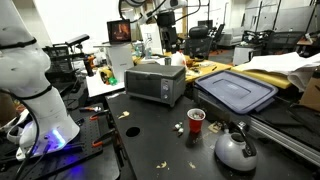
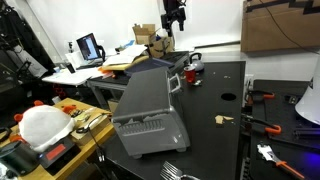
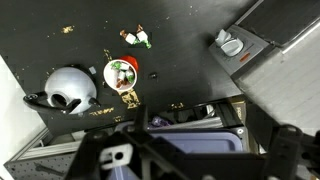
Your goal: Put two pieces of candy in the red cup.
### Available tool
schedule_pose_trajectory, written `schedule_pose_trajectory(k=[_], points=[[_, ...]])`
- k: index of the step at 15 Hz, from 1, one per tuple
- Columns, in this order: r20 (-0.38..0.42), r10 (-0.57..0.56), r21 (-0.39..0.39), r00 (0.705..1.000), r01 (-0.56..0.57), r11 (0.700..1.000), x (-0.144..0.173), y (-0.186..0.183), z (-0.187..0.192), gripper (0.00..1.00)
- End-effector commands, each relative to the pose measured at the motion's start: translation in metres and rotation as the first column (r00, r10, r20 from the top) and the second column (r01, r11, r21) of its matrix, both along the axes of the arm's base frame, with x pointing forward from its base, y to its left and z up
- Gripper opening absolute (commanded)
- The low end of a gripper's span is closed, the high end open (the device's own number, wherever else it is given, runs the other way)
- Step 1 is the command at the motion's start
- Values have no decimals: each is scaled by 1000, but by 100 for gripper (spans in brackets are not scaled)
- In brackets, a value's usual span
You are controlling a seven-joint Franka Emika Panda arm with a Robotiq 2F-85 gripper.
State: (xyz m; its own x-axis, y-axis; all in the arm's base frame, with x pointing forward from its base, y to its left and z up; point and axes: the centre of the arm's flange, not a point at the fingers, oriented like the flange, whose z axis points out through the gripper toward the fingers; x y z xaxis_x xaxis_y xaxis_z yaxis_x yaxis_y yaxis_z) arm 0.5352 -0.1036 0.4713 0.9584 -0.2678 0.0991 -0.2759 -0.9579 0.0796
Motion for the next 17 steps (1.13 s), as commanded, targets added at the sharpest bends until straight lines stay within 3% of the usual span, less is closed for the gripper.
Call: schedule_pose_trajectory(k=[1, 10, 12, 17], points=[[-2, -10, 37, 1000, 10, 999, -26, 13, 19, 100], [27, 10, 58, 1000, -12, 998, -42, 29, 37, 100], [32, 15, 40, 999, -16, 999, -29, 24, 32, 100], [34, 20, 40, 999, -21, 999, -31, 26, 33, 100]])
